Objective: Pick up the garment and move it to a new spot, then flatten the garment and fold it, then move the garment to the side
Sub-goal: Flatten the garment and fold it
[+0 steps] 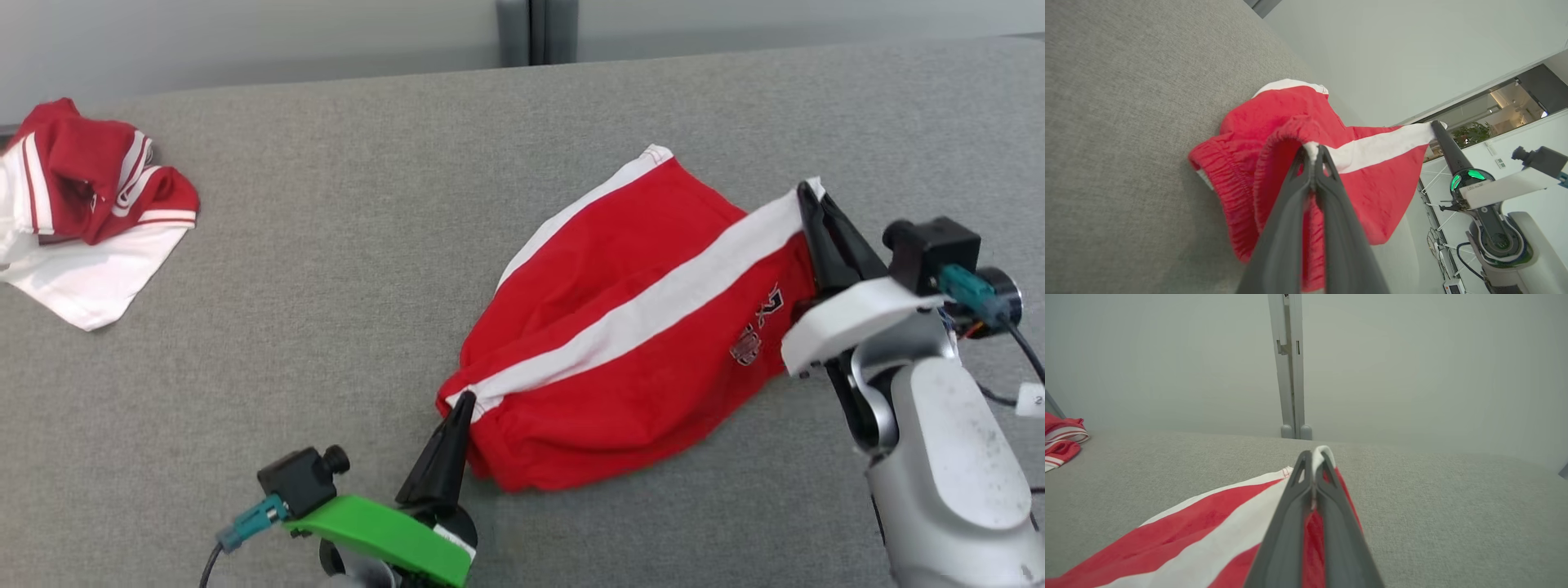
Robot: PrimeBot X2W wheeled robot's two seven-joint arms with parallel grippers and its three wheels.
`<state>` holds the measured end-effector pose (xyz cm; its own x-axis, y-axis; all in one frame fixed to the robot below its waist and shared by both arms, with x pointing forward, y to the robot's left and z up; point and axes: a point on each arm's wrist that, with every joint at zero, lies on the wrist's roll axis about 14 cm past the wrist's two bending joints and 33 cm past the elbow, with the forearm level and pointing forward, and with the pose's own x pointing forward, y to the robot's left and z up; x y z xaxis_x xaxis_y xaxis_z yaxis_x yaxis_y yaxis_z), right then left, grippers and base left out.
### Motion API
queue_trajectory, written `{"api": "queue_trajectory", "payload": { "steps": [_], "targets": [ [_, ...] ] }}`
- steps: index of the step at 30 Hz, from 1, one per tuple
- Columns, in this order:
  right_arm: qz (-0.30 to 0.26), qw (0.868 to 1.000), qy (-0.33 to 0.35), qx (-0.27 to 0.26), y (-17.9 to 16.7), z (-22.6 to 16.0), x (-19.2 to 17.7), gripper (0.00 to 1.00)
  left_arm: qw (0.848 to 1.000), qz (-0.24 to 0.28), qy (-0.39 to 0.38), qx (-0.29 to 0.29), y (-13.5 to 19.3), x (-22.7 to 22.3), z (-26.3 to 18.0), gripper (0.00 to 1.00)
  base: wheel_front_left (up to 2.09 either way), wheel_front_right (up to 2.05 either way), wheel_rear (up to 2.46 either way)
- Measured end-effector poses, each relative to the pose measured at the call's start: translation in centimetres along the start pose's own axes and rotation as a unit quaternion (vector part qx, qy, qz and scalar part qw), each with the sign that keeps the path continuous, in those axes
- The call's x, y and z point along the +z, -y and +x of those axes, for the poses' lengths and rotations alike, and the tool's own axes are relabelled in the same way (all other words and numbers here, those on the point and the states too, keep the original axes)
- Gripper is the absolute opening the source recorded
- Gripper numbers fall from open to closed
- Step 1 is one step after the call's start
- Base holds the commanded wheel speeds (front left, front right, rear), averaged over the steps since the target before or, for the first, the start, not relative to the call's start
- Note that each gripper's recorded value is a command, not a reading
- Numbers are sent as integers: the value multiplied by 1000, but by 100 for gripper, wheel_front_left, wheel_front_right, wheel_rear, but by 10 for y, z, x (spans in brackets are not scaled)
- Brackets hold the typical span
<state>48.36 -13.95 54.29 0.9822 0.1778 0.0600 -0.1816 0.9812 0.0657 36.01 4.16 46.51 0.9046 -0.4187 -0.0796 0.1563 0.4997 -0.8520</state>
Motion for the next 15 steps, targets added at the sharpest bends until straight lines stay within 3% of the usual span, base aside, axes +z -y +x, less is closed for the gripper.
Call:
{"api": "queue_trajectory", "payload": {
  "steps": [15],
  "targets": [
    [-32,995,-91,36,-8,110,-56,0,997,-22,29,68,-52,21,46,0,0,0,0]
  ]
}}
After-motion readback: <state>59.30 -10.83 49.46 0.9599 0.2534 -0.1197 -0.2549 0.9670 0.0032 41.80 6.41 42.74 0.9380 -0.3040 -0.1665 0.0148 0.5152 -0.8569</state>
